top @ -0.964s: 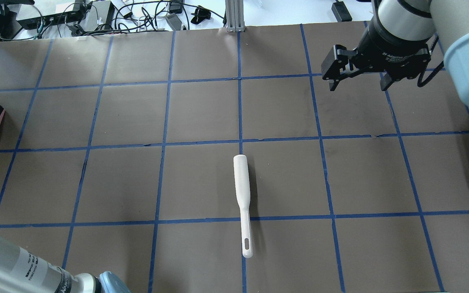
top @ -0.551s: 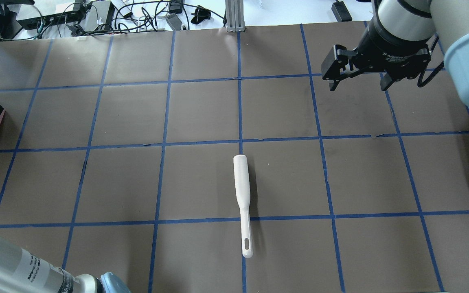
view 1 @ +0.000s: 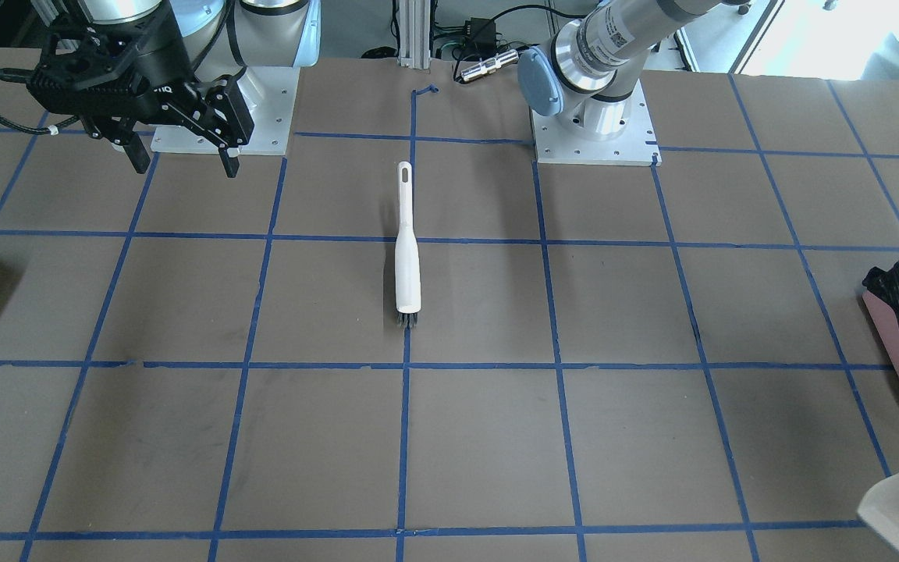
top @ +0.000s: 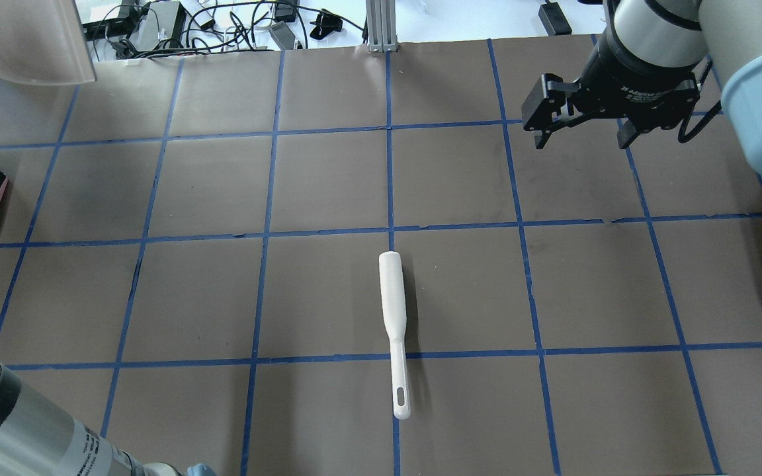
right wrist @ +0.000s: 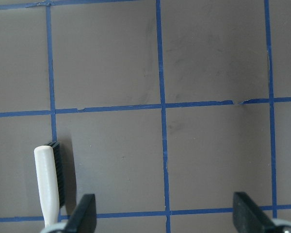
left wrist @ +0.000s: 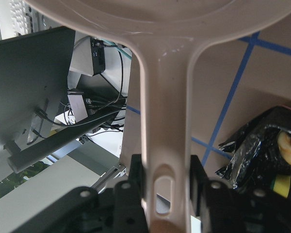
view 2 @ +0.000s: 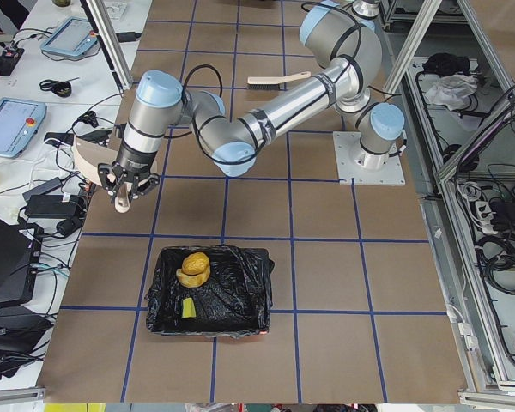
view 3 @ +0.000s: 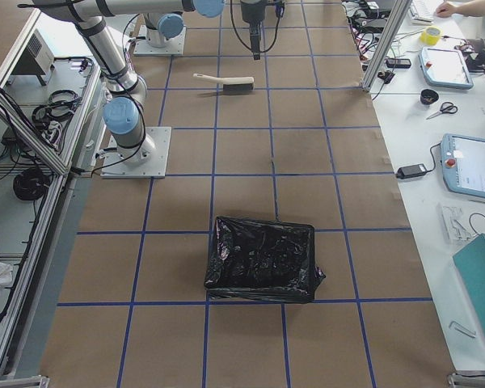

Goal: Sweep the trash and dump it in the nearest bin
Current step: 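Hold the tipped dustpan over the bin with the left gripper, then bring the empty dustpan back over the table with the left gripper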

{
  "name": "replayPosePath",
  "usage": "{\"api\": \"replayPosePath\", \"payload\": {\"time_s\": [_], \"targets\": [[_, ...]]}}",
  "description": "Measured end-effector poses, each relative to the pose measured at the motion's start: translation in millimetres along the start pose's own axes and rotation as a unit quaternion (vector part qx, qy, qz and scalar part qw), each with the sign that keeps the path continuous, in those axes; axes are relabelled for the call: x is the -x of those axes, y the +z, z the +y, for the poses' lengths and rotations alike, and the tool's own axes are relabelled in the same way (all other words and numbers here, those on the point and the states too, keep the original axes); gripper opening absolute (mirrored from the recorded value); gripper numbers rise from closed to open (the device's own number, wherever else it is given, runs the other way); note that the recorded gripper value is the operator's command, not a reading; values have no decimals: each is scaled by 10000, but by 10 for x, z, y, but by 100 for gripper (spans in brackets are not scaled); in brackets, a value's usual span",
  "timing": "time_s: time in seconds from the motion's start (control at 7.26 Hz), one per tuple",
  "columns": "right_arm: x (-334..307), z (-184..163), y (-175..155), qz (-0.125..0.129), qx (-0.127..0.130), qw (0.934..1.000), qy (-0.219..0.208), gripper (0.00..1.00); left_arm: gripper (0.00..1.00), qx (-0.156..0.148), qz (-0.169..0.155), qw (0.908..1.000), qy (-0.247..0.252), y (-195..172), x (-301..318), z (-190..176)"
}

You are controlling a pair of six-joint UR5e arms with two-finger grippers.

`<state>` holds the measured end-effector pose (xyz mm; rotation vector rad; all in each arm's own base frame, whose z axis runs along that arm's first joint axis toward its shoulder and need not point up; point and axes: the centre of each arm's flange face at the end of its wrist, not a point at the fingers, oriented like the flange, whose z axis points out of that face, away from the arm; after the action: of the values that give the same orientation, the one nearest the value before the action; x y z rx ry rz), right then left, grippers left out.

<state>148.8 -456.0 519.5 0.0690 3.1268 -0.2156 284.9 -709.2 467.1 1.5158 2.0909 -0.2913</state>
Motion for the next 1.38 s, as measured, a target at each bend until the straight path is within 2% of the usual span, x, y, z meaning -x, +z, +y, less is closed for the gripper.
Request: {"api": "replayPosePath", "payload": {"time_s": [0.28,0.41,0.55,0.83,1.1,1.38], "targets": [[-1,1,1,2,1,10000,-5,100,0,-386,285,9930,-1075,-125,-25,-846],[0,0,1,2,-1,10000,-5,100,0,-529,589,9813,-1755,-153,-100,-1175],[-1,0,1,4,0,10000,-6,100,0,-632,975,9598,-2557,-204,-221,-1578],[-2,0,1,11,0,10000,-6,100,0,-588,1578,9047,-3914,-407,-519,-2563],[-2,0,1,10,1,10000,-6,100,0,-150,2228,8460,-4842,-465,-1014,-3467],[-4,-1,0,21,-4,10000,-8,100,0,553,2839,7961,-5316,-471,-1596,-4126]]}}
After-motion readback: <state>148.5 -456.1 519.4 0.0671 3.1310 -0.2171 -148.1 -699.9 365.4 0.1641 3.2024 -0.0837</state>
